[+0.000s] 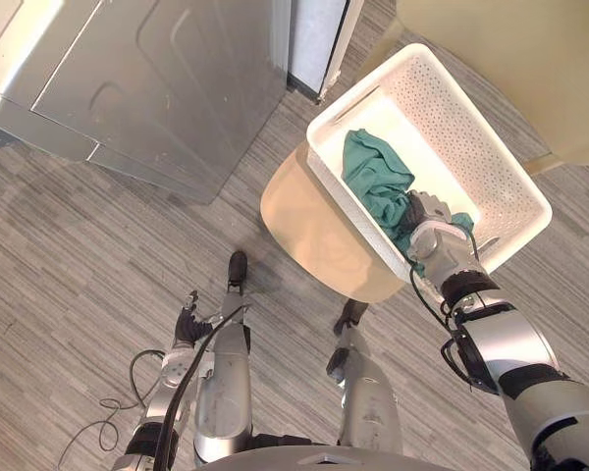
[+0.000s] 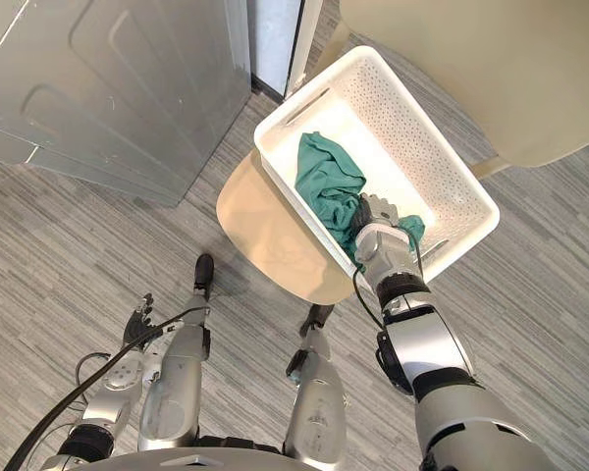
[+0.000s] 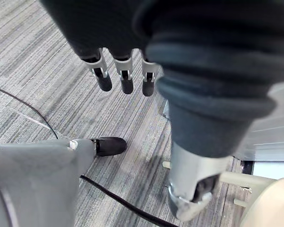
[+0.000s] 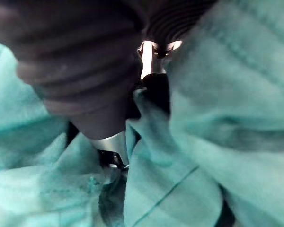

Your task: Pick up the laundry basket with both hands and put the clothes into the washing machine.

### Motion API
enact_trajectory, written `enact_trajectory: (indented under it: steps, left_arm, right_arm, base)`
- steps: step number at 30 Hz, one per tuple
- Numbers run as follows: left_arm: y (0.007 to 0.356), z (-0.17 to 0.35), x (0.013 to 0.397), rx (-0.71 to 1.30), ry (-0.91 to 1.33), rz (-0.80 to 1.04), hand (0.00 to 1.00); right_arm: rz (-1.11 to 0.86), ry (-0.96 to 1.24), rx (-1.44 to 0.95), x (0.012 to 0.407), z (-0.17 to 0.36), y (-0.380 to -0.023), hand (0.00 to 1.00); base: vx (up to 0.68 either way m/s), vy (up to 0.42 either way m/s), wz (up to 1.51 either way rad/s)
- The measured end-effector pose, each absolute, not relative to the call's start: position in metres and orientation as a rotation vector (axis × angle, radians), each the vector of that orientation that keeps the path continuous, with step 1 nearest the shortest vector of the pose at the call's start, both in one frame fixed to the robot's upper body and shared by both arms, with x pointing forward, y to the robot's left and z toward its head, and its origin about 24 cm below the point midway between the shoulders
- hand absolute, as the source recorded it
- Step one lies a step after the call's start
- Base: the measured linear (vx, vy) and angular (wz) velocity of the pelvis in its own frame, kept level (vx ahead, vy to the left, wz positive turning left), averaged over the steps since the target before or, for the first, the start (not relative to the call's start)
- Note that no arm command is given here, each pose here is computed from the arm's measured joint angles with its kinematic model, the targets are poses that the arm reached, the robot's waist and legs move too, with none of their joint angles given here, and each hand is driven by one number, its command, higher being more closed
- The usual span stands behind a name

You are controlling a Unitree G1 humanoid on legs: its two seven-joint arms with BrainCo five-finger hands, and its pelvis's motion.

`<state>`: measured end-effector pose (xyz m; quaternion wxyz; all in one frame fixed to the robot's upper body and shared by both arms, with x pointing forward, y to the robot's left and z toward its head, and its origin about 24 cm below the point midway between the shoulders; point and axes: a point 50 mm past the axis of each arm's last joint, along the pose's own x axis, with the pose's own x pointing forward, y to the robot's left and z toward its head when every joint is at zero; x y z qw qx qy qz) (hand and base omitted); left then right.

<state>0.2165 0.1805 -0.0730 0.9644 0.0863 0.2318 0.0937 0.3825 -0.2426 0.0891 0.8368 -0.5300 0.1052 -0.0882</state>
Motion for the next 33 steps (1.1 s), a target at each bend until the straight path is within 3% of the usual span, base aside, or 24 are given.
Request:
enact_trajectory:
  steps: [5, 9, 12, 18, 24, 33]
  left_arm:
    - [0.184, -0.074, 0.215, 0.164, 0.478, 0.212, 0.00]
    - [0.187, -0.076, 0.214, 0.149, 0.490, 0.243, 0.00]
    - [0.187, -0.076, 0.213, 0.142, 0.492, 0.261, 0.00]
    - [0.186, -0.079, 0.210, 0.114, 0.512, 0.282, 0.00]
    - [0.180, -0.075, 0.203, 0.116, 0.498, 0.238, 0.00]
    - [0.152, -0.009, 0.224, 0.059, 0.181, 0.102, 0.00]
  right_arm:
    - [-0.376, 0.213, -0.447, 0.381, 0.088, -0.246, 1.00]
    - [-0.443, 0.009, 0.082, 0.382, 0.114, -0.230, 1.00]
    - [-0.422, -0.139, 0.304, 0.382, 0.139, -0.217, 1.00]
    - [-0.329, -0.336, 0.576, 0.370, 0.171, -0.199, 1.00]
    - [-0.256, -0.407, 0.707, 0.348, 0.169, -0.193, 1.00]
    - [-0.191, -0.431, 0.792, 0.308, 0.141, -0.193, 1.00]
  base:
    - [0.00, 0.000, 0.00]
    - [0.00, -0.021, -0.09]
    - [0.01, -0.029, -0.08]
    - [0.01, -0.033, -0.13]
    - [0.04, -0.034, -0.05]
    - [0.06, -0.023, -0.03]
